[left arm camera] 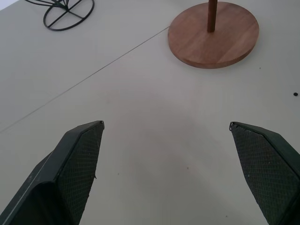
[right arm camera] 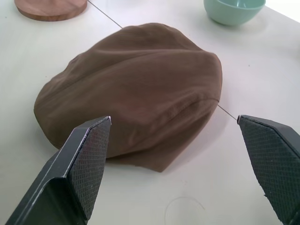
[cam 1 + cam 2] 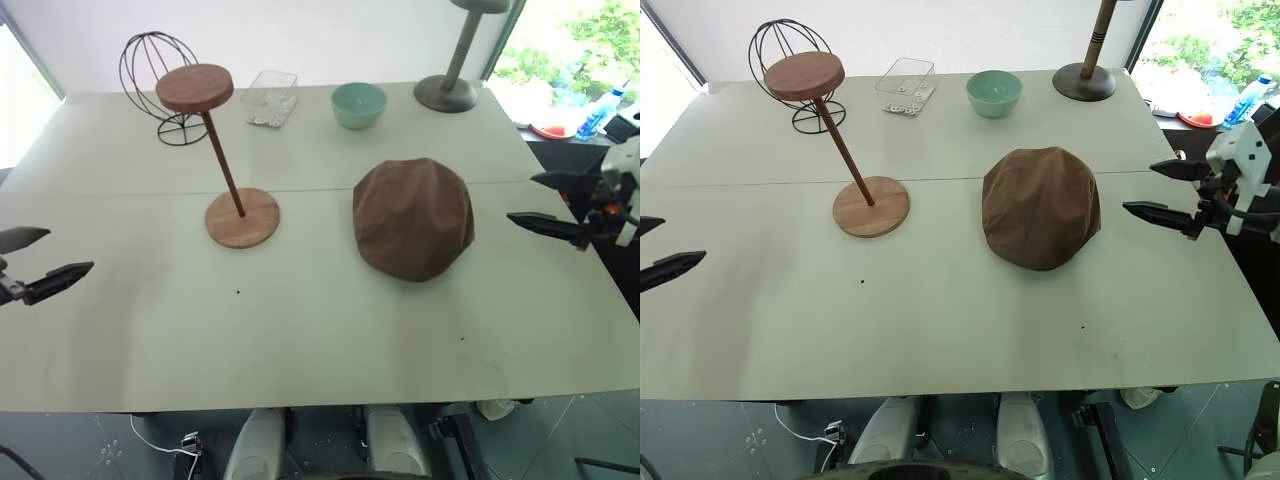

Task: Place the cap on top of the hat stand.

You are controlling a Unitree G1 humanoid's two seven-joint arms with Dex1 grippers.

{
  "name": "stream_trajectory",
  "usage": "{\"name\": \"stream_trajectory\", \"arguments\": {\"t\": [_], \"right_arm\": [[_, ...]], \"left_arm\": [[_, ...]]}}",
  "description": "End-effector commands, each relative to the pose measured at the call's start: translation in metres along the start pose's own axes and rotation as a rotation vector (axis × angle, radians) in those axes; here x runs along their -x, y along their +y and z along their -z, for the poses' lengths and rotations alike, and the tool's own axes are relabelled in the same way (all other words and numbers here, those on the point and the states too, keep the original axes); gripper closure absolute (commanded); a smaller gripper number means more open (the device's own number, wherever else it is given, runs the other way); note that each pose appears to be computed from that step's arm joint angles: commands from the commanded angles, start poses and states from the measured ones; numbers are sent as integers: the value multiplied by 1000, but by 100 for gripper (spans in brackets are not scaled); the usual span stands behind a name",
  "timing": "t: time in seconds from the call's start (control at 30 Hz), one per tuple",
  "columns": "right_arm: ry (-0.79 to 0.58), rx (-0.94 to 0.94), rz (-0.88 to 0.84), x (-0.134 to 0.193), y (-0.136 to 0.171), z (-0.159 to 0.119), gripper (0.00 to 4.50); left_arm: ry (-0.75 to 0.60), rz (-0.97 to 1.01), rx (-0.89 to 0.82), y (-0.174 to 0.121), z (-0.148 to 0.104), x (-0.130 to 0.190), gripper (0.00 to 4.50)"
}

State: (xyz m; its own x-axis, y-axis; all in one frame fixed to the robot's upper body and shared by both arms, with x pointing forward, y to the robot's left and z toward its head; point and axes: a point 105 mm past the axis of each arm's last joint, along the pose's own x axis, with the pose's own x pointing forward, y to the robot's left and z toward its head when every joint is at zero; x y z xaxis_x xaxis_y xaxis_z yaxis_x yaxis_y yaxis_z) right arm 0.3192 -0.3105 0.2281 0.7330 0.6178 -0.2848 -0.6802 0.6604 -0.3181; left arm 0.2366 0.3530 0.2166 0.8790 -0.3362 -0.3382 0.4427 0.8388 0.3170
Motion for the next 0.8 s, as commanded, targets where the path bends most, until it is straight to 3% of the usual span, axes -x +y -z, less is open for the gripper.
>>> {"name": "stream_trajectory", "arguments": {"t": [0.03, 0.27, 0.47, 0.63, 0.8], "right_arm": [[-24, 48, 35, 12, -5, -11, 8], [-9, 73, 51, 14, -4, -8, 8], [9, 173, 97, 11, -7, -19, 8], [52, 304, 59, -4, 11, -42, 8], [71, 410, -7, -25, 55, -61, 8]], "left_arm": [[-2, -21, -70, 6, -9, 4, 0], [-36, -23, -32, 11, -15, 1, 0], [-163, 84, -26, 2, -58, -11, 0], [-234, 358, -43, -38, -105, -15, 0], [-246, 645, -87, -76, -136, -18, 0]]}}
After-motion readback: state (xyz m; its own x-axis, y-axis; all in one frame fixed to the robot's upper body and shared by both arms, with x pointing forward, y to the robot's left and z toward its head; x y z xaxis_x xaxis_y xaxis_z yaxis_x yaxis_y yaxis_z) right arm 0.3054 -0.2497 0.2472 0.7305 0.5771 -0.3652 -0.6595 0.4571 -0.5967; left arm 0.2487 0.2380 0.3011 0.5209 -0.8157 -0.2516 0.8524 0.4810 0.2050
